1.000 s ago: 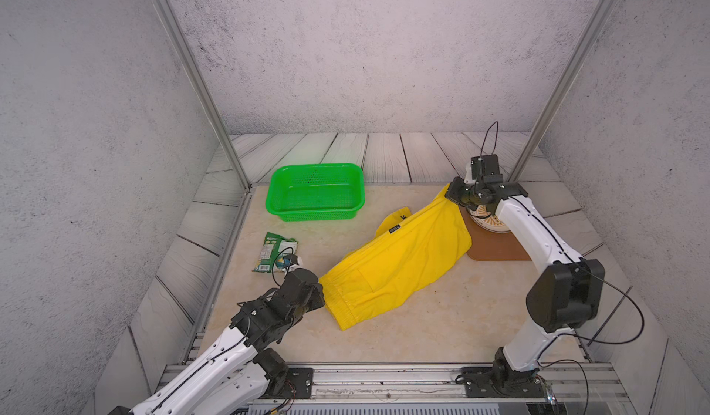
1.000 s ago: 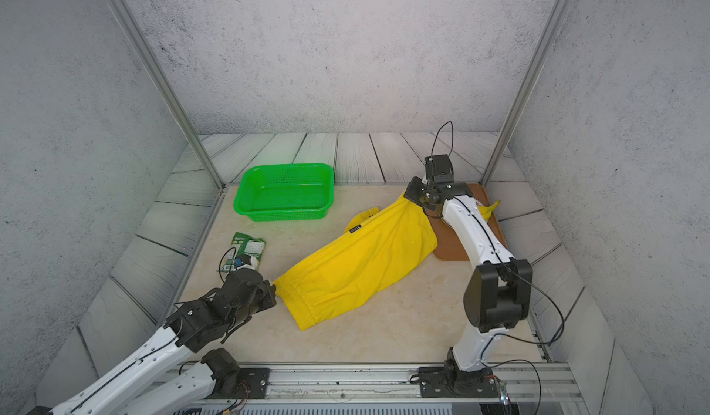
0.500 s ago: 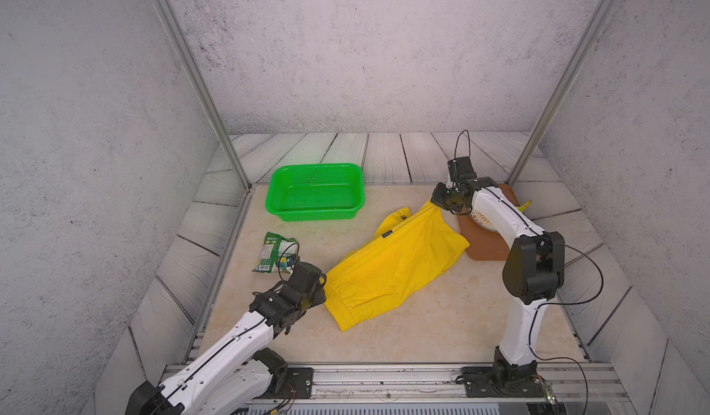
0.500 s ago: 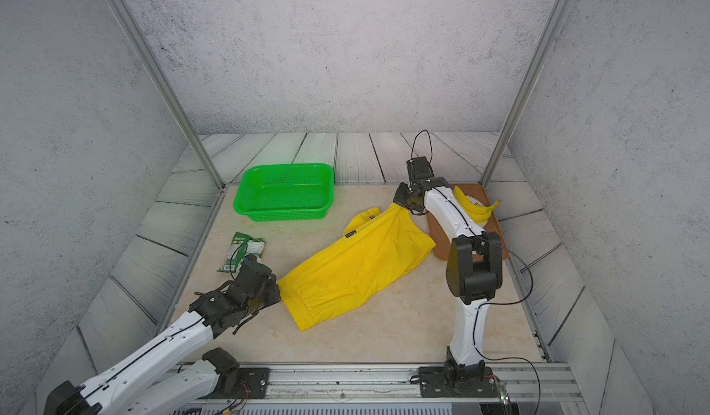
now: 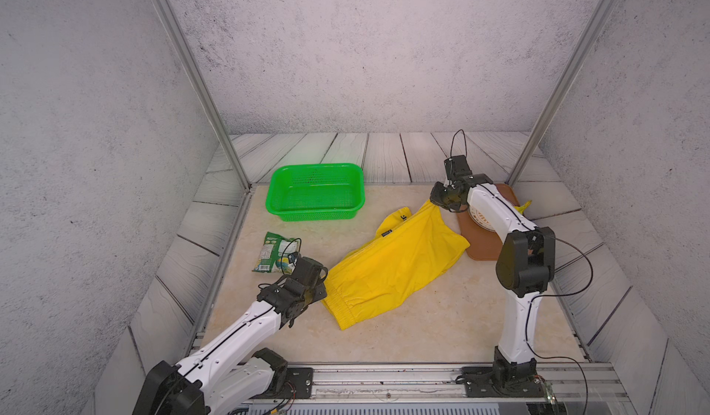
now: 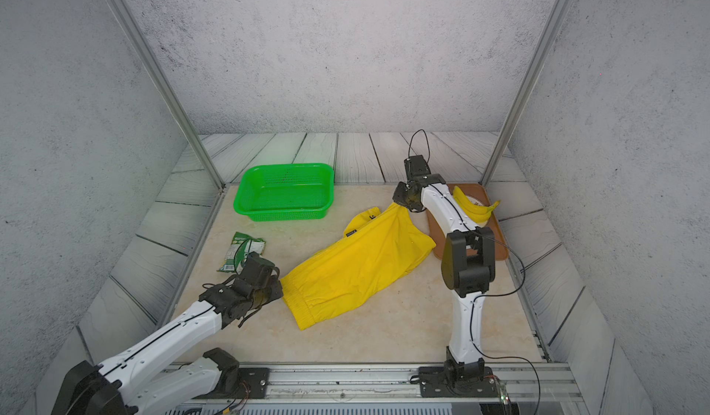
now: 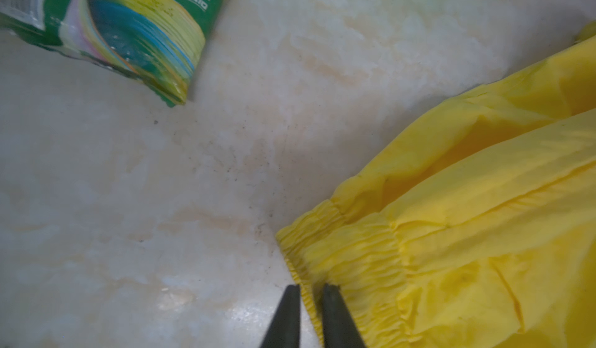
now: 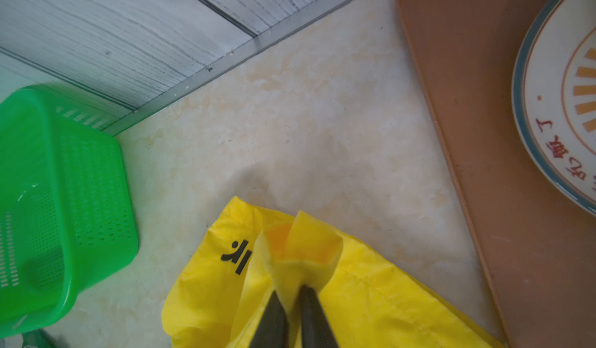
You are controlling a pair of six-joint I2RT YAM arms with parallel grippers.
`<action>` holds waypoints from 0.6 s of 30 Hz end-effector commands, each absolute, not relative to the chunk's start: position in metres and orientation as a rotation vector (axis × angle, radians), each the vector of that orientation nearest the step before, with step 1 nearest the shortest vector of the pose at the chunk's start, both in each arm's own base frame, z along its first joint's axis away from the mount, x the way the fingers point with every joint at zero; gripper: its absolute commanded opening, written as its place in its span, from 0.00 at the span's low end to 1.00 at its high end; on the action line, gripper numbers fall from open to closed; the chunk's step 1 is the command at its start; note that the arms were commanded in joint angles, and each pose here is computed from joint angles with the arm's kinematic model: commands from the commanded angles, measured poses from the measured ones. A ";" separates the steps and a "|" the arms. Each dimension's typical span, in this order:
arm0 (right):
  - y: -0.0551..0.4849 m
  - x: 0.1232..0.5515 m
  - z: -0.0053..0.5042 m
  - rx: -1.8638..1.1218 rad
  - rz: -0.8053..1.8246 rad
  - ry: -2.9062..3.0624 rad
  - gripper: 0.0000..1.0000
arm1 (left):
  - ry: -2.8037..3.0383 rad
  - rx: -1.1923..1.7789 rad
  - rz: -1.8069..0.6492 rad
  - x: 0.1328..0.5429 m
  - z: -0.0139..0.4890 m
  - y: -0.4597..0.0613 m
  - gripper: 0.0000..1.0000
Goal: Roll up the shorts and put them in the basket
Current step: Fold the shorts at the center of the board.
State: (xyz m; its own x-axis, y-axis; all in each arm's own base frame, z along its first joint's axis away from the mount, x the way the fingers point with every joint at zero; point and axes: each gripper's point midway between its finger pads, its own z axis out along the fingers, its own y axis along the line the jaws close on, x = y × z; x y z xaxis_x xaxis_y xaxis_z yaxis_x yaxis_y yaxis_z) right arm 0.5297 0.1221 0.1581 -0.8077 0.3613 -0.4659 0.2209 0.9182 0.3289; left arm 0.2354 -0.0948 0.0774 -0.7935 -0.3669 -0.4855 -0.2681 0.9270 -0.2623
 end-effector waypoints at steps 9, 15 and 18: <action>0.112 0.507 0.232 0.312 0.345 2.395 0.42 | 2.466 -0.347 -0.340 0.229 0.135 -0.097 0.49; 0.136 0.461 0.215 0.215 0.492 2.417 0.42 | 2.413 -0.150 -0.718 0.235 0.157 -0.157 0.56; 0.154 0.434 0.193 0.142 0.538 2.478 0.42 | 2.451 -0.037 -0.818 0.232 0.147 -0.187 0.57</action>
